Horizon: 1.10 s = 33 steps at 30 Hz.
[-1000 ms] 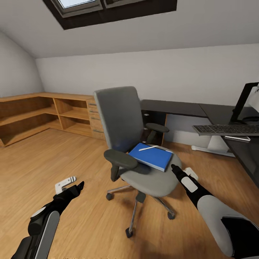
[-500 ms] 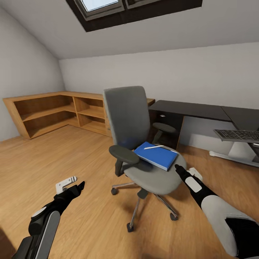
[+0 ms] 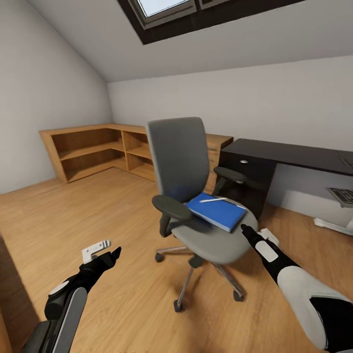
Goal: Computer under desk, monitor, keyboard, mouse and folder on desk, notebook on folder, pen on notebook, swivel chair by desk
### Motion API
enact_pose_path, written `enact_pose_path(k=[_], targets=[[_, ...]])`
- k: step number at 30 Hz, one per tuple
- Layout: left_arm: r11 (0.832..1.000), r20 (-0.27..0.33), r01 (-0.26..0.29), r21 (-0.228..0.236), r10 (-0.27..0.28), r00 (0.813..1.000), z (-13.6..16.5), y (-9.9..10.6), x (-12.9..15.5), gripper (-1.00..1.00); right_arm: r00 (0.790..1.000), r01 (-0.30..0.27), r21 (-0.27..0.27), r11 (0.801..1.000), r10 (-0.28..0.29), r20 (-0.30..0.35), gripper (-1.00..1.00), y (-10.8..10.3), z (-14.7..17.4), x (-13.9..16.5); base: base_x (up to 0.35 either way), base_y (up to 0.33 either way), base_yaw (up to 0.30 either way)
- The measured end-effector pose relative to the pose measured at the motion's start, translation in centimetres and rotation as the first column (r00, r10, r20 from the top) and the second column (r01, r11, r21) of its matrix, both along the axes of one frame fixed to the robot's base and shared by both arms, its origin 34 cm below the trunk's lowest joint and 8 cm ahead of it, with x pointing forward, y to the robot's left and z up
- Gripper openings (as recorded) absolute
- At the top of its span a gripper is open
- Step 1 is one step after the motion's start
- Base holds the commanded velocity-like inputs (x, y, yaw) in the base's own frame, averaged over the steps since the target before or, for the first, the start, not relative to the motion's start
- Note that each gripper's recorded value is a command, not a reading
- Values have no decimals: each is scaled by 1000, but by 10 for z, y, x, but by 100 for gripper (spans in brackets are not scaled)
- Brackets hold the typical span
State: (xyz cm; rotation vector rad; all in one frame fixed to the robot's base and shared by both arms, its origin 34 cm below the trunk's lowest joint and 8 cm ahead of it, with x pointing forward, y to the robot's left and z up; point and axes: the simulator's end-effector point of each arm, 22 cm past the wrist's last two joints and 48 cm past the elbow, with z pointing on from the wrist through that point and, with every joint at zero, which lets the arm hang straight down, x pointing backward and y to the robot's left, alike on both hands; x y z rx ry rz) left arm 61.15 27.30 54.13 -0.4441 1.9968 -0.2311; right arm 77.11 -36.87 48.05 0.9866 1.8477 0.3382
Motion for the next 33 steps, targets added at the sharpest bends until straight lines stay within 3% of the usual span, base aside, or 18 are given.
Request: enact_pose_path(k=[4,9,19,33], targets=[[1000,-1,2,0,-2,1000,0,-1,0,100,1000,-7,7,1000,7,4,100,10,-1,1,-53,0,177],[1000,-2,5,0,-5,1000,-1,-2,0,100,999,-45,40,998,45,3,100,44,-4,5,-242,0,28],[1000,-2,8,-1,-8,1000,-1,-3,0,100,999,-42,42,998,42,0,100,43,-5,4,-40,0,0],[1000,-2,7,0,-7,1000,-1,-3,0,100,999,-43,43,998,43,1,100,44,-4,4,-310,0,0]])
